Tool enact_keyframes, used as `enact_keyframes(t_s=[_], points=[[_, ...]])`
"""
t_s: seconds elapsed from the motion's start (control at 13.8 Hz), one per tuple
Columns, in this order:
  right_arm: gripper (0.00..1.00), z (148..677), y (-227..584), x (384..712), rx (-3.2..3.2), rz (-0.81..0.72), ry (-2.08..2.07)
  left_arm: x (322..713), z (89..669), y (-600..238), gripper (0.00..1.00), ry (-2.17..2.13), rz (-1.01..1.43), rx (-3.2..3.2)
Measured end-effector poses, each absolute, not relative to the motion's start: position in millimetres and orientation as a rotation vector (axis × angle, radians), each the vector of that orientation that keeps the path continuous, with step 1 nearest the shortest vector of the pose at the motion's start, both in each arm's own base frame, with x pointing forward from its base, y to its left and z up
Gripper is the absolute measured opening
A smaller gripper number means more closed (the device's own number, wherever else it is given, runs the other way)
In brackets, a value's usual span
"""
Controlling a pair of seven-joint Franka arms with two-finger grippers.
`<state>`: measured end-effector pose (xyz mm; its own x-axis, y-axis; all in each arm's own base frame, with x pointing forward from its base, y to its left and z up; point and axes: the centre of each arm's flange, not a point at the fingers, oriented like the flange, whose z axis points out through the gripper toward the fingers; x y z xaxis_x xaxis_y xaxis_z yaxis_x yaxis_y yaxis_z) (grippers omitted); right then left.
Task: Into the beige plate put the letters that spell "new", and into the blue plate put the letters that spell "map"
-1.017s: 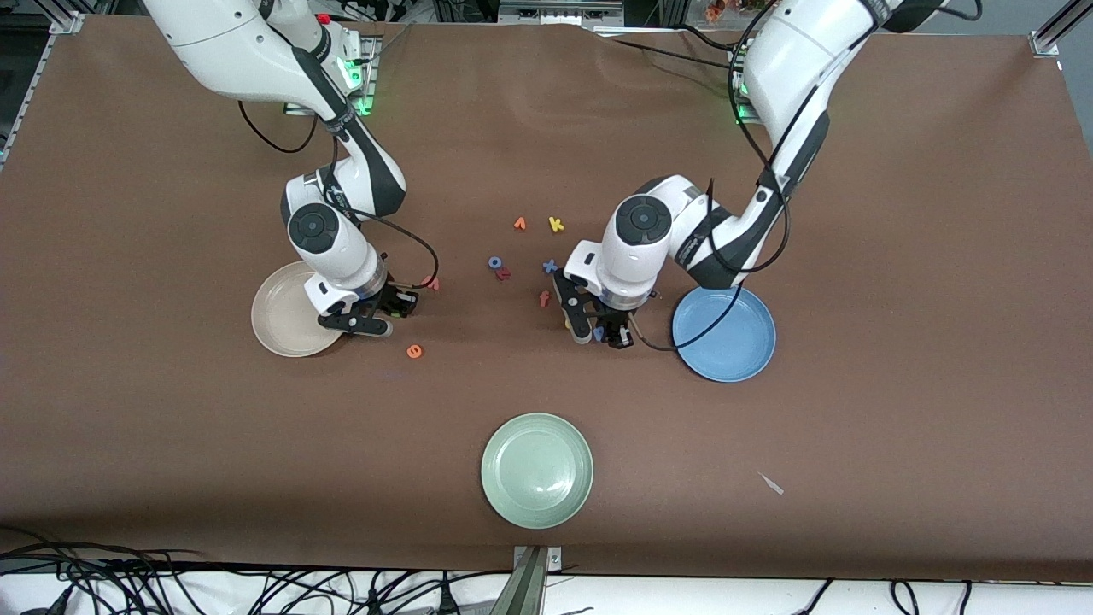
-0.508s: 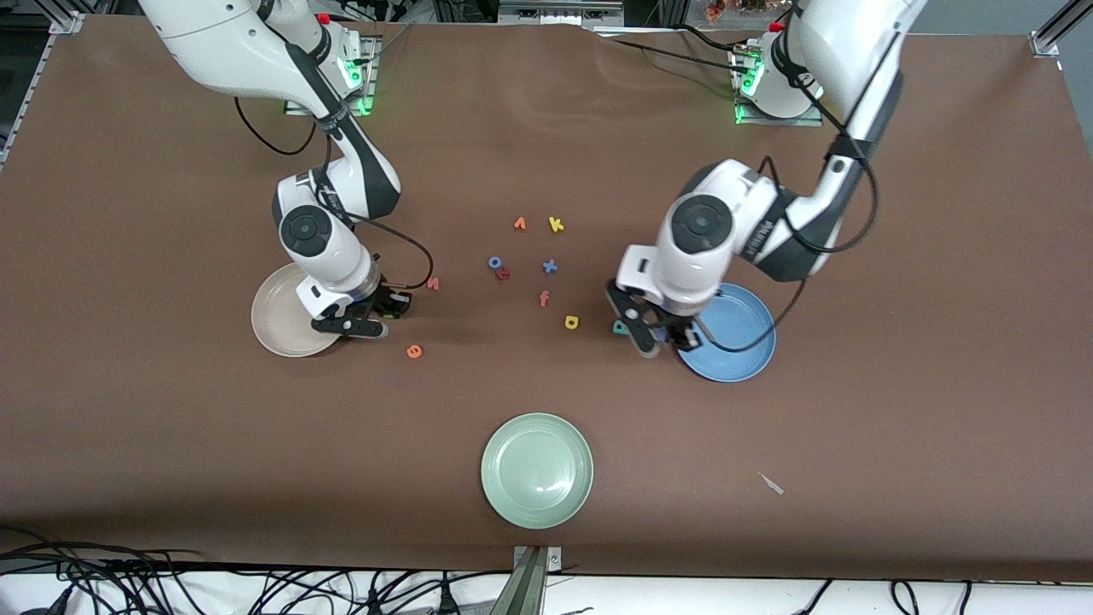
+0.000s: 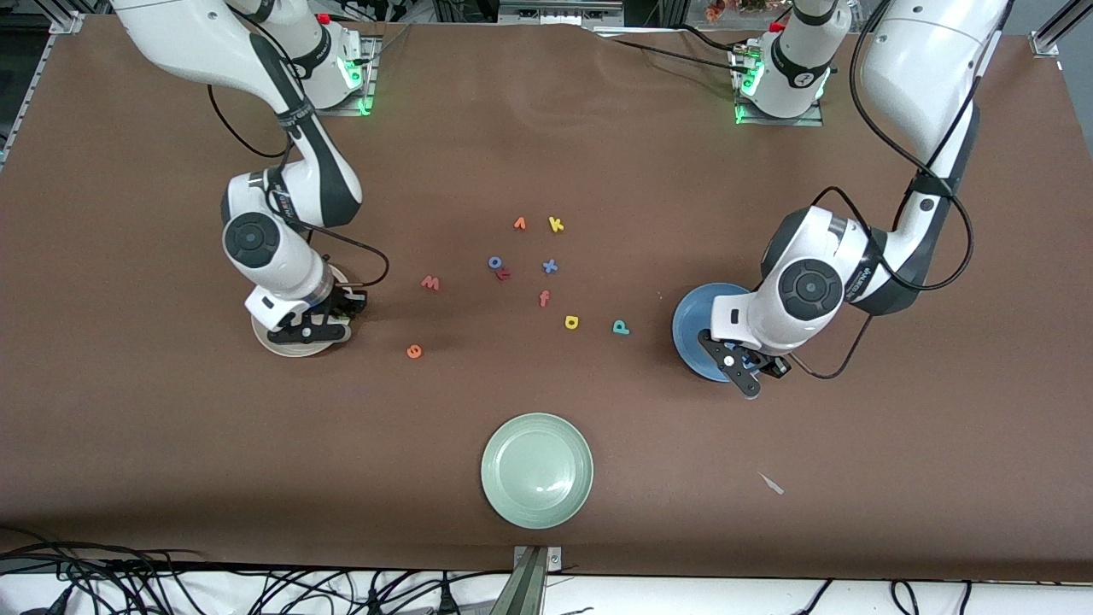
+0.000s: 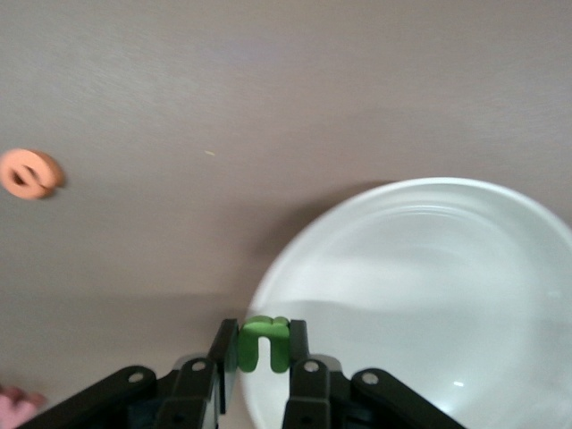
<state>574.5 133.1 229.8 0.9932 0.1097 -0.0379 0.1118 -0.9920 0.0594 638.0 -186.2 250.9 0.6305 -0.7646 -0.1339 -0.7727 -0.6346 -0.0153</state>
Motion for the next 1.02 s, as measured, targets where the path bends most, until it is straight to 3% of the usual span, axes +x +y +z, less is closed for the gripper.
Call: enact_keyframes(t_s=[0.22, 0.29, 0.44, 0.51, 0.8, 1.02], points=[[0.3, 230.9, 108.4, 570.7, 3.059, -0.077, 0.205, 616.2, 210.2, -201.8, 0.27, 1.19, 0.253, -2.826], [0.31, 228.4, 107.9, 568.4, 3.058, -0.086, 0.206, 611.9, 204.6, -207.8, 0.32, 1.17, 0.252, -2.824], [0.48, 226.0, 108.7, 566.0, 3.057, -0.093, 0.209, 612.2, 207.5, -212.1, 0.5, 1.147, 0.233, -2.831], [0.52, 226.2, 108.9, 566.0, 3.057, -0.092, 0.208, 615.0, 212.7, -211.6, 0.61, 1.137, 0.213, -2.835], [0.53, 235.5, 133.2, 570.3, 3.082, -0.035, 0.161, 624.1, 249.4, -223.6, 1.0, 0.988, 0.105, -2.898], [0.55, 254.5, 170.9, 582.0, 3.115, 0.043, 0.122, 622.4, 277.7, -267.8, 1.0, 0.891, 0.024, -2.991]])
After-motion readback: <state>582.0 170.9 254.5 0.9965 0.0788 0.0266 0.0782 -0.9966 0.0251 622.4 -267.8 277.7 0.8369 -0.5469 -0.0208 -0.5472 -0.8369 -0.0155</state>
